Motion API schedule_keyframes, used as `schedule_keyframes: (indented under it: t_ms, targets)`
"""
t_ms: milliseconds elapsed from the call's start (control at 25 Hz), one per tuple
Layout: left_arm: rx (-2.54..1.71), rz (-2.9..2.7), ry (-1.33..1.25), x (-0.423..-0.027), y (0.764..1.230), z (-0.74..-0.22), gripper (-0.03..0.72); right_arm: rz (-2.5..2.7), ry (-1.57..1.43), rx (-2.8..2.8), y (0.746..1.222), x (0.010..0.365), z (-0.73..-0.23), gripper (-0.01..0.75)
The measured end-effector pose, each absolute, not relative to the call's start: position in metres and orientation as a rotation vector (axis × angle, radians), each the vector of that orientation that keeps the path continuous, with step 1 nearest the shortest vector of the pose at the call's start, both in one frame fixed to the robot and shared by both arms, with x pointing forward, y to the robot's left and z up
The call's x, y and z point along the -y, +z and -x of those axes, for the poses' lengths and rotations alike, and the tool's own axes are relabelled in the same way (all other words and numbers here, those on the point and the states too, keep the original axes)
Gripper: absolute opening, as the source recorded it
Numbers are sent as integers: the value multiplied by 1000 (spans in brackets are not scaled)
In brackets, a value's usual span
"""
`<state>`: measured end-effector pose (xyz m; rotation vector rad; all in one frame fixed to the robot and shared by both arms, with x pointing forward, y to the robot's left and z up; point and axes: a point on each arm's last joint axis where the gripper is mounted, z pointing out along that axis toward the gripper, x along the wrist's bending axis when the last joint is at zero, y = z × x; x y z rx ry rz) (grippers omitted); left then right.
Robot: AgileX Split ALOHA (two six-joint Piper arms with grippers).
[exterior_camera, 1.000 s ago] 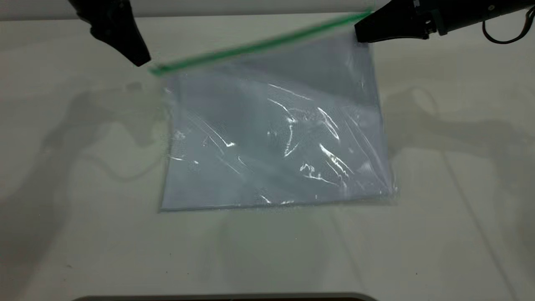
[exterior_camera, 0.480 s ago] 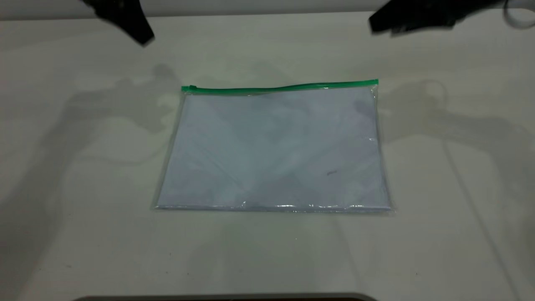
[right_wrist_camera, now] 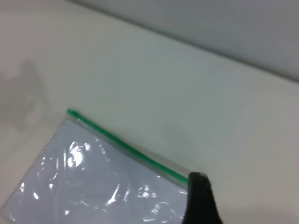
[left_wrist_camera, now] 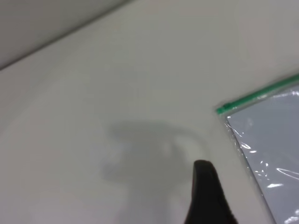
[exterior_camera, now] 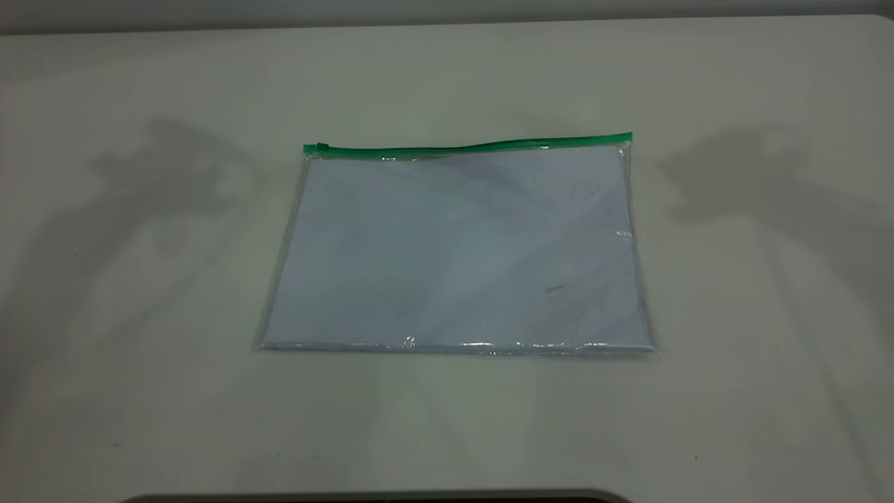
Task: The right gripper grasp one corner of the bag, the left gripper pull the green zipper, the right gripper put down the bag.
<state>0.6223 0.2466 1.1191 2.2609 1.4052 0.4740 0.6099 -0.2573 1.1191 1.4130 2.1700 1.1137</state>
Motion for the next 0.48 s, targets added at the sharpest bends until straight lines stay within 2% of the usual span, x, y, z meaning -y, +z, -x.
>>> schedule_keyframes:
  t_ms: [200, 480]
  targets:
    - [-1487, -2200, 578, -260, 1180, -565, 536, -1353, 1105, -2040, 1195, 263, -546, 562]
    - [-1535, -2118, 706, -275, 1232, -496, 536, -1306, 1173, -1990, 1251, 262, -453, 562]
